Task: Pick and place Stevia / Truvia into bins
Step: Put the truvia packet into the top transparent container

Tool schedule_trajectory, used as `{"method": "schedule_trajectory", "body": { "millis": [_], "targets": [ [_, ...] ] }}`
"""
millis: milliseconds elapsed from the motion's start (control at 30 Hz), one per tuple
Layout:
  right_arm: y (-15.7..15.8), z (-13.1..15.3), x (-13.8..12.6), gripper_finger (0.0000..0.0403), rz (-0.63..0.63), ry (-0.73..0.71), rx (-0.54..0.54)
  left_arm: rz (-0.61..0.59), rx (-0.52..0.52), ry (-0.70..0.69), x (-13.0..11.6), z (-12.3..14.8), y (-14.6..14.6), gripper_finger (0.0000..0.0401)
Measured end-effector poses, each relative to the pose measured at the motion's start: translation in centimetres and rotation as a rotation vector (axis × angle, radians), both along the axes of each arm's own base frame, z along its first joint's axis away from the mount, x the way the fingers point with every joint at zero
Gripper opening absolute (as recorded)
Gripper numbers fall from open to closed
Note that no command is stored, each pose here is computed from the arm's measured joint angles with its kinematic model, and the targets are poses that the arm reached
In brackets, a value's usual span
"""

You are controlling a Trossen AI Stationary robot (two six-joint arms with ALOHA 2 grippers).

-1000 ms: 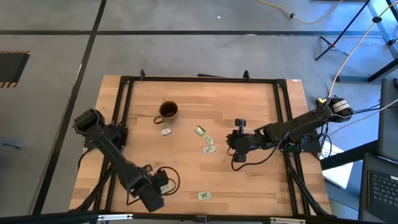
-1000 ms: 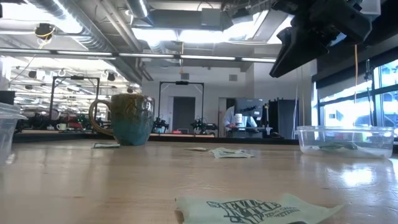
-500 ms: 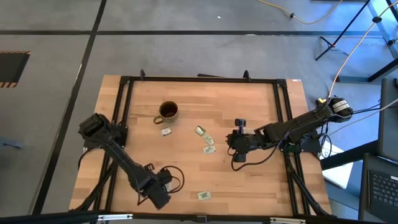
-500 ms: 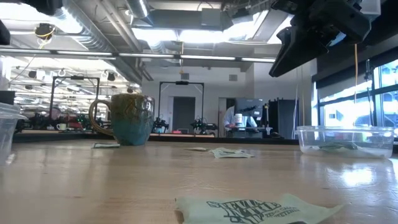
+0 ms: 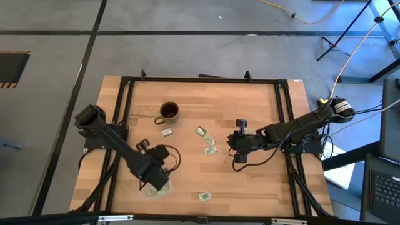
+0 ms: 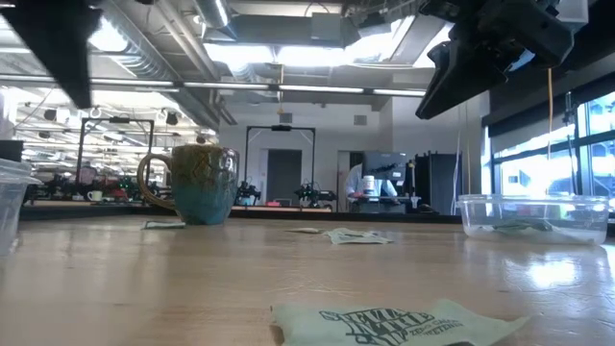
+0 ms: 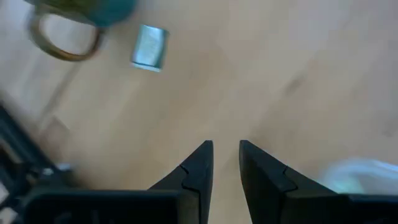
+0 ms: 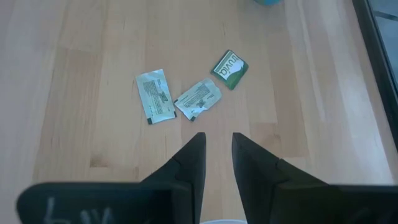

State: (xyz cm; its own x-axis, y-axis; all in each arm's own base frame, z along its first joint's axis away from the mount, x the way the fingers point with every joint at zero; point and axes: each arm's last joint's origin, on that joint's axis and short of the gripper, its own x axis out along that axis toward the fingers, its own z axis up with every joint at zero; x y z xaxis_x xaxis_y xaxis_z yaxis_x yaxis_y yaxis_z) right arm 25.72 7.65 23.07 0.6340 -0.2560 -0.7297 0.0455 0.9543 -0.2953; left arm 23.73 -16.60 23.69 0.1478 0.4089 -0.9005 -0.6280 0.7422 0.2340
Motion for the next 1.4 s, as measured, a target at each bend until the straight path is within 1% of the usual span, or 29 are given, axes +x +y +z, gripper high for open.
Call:
{"method": "schedule_trajectory", "body": {
  "millis": [67, 200, 267, 333, 467, 567, 667, 767, 900, 967, 1033, 1133, 1233, 1400],
  "targets": [
    [0.0, 0.0, 0.0, 0.0082, 0.001, 0.000, -0.001, 0.008, 0.042, -0.006, 0.5, 0.1, 0.9, 0.0071],
    [0.0, 0.0, 0.0, 0.0082, 0.001, 0.000, -0.001, -0.037, 0.174, -0.070, 1.4, 0.3, 2.1, 0.0070],
    [0.0, 0.0, 0.0, 0.0082, 0.002, 0.001, -0.002, -0.062, 0.205, -0.076, 1.3, 0.7, 2.4, 0.0070],
    [0.0, 0.0, 0.0, 0.0082, 0.006, 0.003, -0.005, -0.093, 0.216, -0.070, 1.0, 1.4, 2.7, 0.0070],
    [0.0, 0.0, 0.0, 0.0082, 0.019, 0.009, -0.017, -0.087, 0.224, -0.114, -0.3, 3.6, 3.9, 0.0070],
    [0.0, 0.0, 0.0, 0.0082, 0.018, 0.008, -0.016, -0.080, 0.213, -0.193, -1.5, 5.2, 4.5, 0.0070],
    [0.0, 0.0, 0.0, 0.0082, 0.018, 0.009, -0.016, -0.081, 0.191, -0.307, -3.0, 5.7, 5.1, 0.0067],
    [0.0, 0.0, 0.0, 0.0082, 0.021, 0.010, -0.019, -0.068, 0.161, -0.445, -4.2, 4.4, 5.7, 0.0065],
    [0.0, 0.0, 0.0, 0.0082, 0.021, 0.010, -0.019, -0.075, 0.109, -0.560, -5.2, 1.0, 6.6, 0.0065],
    [0.0, 0.0, 0.0, 0.0082, 0.021, 0.010, -0.019, -0.081, 0.103, -0.617, -5.3, -0.8, 6.9, 0.0065],
    [0.0, 0.0, 0.0, 0.0082, 0.021, 0.010, -0.019, -0.085, 0.122, -0.664, -5.3, -2.5, 7.3, 0.0065],
    [0.0, 0.0, 0.0, 0.0082, 0.021, 0.009, -0.019, -0.088, 0.157, -0.692, -5.2, -4.7, 8.1, 0.0065],
    [0.0, 0.0, 0.0, 0.0082, 0.021, 0.009, -0.019, -0.093, 0.181, -0.696, -5.0, -6.1, 8.8, 0.0066],
    [0.0, 0.0, 0.0, 0.0082, 0.017, 0.010, -0.016, -0.163, 0.215, -0.634, -4.9, -7.1, 9.1, 0.0067]
  ]
}}
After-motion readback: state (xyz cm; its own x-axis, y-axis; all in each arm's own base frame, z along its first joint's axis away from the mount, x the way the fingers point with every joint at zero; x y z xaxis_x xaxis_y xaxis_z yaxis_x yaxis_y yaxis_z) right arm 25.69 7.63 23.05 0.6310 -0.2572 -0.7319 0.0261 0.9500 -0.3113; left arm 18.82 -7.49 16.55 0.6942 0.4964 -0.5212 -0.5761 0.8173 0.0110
